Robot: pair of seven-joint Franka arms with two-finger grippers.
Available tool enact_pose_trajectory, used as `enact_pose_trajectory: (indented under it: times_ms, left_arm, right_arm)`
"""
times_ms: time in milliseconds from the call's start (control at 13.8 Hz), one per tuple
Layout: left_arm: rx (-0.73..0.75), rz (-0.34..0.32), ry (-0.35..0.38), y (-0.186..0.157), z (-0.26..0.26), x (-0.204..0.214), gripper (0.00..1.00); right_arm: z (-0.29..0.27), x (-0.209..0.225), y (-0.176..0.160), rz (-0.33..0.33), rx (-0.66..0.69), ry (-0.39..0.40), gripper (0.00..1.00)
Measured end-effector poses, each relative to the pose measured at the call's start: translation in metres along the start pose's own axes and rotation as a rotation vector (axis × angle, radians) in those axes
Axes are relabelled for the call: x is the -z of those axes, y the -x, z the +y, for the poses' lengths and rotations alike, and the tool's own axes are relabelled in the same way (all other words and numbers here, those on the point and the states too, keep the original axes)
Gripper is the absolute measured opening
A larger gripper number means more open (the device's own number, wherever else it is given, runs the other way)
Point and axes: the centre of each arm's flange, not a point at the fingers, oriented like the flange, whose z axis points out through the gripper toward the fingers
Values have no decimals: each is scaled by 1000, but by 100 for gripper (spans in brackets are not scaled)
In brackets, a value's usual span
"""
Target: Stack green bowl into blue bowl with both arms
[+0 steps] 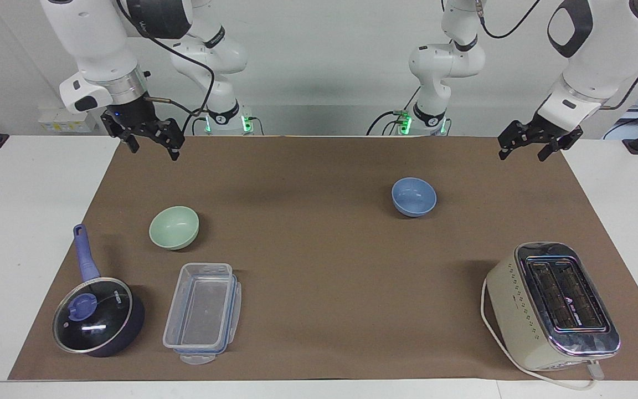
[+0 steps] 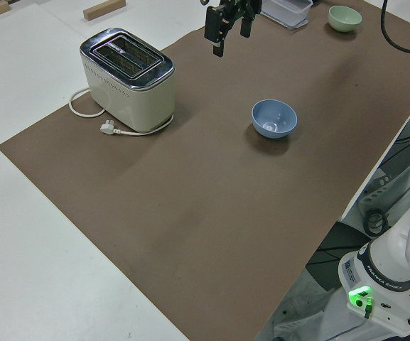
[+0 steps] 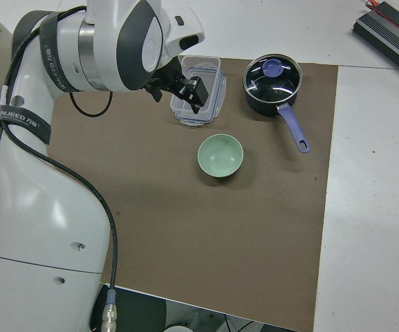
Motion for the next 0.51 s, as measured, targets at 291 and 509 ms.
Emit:
enact_pose_trajectory:
  times_ms: [291,509]
  left_arm:
    - [-9,0,-1,0,5,0,100]
    - [-3,0,0,0,2,0,100]
  right_arm:
    - [-3,0,1,-12,-2,-46,100]
    - [-2,0,1,-13,-5,-49,100]
